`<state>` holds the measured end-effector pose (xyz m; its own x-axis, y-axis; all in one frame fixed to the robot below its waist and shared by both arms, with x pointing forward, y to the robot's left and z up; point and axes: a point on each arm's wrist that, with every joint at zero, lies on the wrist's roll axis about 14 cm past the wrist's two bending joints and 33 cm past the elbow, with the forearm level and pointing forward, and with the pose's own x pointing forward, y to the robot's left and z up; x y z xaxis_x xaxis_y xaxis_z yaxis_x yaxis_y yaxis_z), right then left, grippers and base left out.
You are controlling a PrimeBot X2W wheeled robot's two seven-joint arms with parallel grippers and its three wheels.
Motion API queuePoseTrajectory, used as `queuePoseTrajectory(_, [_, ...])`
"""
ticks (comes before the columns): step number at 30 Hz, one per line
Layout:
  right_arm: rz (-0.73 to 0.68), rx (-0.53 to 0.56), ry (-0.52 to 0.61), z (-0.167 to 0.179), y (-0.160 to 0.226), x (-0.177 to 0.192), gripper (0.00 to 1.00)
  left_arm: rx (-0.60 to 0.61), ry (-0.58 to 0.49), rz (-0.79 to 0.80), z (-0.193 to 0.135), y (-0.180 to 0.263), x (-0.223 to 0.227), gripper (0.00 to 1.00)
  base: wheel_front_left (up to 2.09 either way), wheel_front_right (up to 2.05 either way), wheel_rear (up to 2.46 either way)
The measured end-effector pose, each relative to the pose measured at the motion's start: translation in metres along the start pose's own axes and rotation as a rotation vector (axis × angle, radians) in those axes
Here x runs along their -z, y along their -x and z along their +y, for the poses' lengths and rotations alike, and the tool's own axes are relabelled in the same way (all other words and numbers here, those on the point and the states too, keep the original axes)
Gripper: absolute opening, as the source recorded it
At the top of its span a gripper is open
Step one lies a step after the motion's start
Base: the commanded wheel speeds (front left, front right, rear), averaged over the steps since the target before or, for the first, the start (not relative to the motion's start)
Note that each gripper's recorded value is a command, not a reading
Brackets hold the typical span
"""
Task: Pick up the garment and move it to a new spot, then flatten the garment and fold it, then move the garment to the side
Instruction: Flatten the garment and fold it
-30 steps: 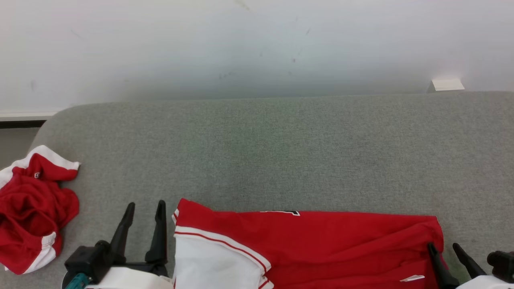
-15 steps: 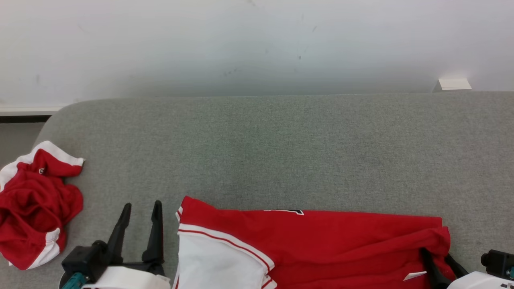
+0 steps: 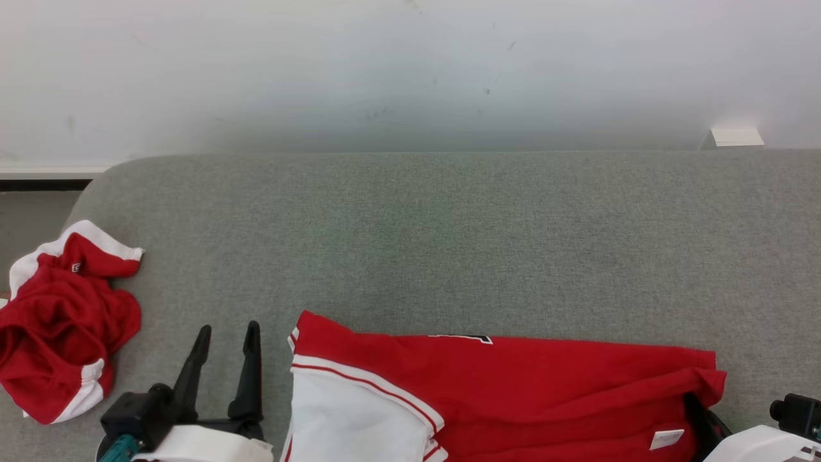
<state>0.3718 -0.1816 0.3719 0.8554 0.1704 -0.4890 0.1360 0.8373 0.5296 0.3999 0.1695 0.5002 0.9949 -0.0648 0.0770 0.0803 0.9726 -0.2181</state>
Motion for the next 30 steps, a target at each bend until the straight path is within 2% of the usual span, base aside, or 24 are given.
queuePoseTrajectory(8, [-0.089, 0.004, -0.027, -0.007, 0.006, -0.022, 0.00, 0.010, 0.006, 0.007, -0.004, 0.000, 0.002, 1.00, 0.00, 0.00, 0.00])
queuePoseTrajectory(14, [-0.158, 0.056, -0.034, -0.029, 0.014, -0.043, 0.00, 0.021, 0.009, 0.011, -0.008, -0.001, 0.004, 1.00, 0.00, 0.00, 0.00])
queuePoseTrajectory(21, [-0.252, 0.071, -0.017, -0.040, 0.022, -0.074, 0.00, 0.027, 0.010, 0.009, -0.010, -0.001, 0.003, 1.00, 0.00, 0.00, 0.00])
queuePoseTrajectory(25, [-0.309, 0.039, 0.000, -0.032, 0.026, -0.093, 0.00, 0.027, 0.011, 0.004, -0.010, 0.000, 0.001, 1.00, 0.00, 0.00, 0.00])
queuePoseTrajectory(30, [-0.340, -0.062, 0.017, 0.001, 0.030, -0.106, 0.00, 0.018, 0.012, -0.010, -0.008, 0.002, -0.004, 1.00, 0.00, 0.00, 0.00])
